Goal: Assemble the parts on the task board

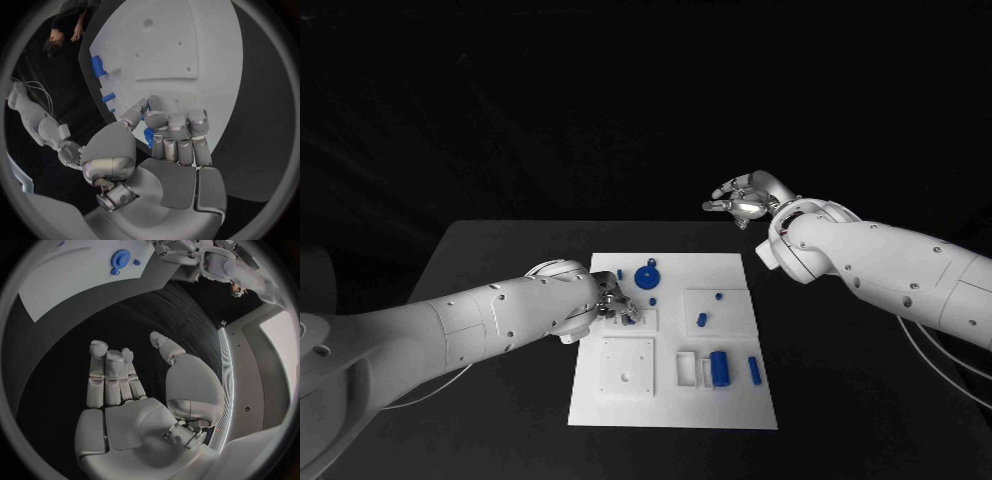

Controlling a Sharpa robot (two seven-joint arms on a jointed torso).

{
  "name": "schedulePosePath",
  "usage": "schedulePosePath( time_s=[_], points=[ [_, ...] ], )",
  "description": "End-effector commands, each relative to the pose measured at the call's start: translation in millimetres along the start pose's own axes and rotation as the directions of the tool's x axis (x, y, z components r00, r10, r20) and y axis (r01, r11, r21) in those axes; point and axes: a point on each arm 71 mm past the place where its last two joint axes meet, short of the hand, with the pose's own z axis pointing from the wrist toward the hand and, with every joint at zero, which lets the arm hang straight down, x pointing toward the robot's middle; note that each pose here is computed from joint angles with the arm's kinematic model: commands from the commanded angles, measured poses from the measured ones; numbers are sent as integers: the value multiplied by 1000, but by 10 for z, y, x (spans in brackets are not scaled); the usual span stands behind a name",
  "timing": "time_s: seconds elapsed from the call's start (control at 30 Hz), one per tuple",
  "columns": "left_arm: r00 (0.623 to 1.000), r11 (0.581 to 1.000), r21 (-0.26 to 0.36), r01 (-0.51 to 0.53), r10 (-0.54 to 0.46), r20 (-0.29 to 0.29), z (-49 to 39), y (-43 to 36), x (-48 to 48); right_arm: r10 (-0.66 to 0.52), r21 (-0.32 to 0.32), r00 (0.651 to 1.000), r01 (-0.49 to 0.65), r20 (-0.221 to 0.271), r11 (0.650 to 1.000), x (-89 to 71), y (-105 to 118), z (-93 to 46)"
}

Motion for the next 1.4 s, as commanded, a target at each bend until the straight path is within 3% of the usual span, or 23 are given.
schedulePosePath(
  time_s=[0.03, 0.73, 0.8, 0.9, 1.03, 1.23, 1.4],
  points=[
    [1000, 1000, 4, 12, -12, -3, -2, 6, 9, -1, -7, 1000, 1, -12, 1000, 11, 8, 0],
    [993, 993, 11, 119, -119, -4, -79, 143, -41, -1, -2, 1000, 1, -7, 1000, -6, -26, -4],
    [990, 989, 25, 143, -143, -6, -98, 113, -103, 0, -1, 1000, 0, -7, 1000, -8, -30, -6],
    [986, 985, 37, 168, -167, -13, -139, 130, -145, 0, 2, 1000, 0, -5, 1000, -20, -47, -10],
    [982, 981, 55, 188, -188, -3, -192, 125, -279, 0, 5, 1000, 0, -2, 1000, -35, -64, -12],
    [978, 977, 64, 202, -205, 47, -249, 167, -581, 0, 8, 1000, 0, -1, 1000, -43, -79, -9],
    [972, 977, 43, 210, -214, 95, -216, 235, -775, 1, 9, 1000, -1, -1, 1000, -39, -81, -7]
  ],
)
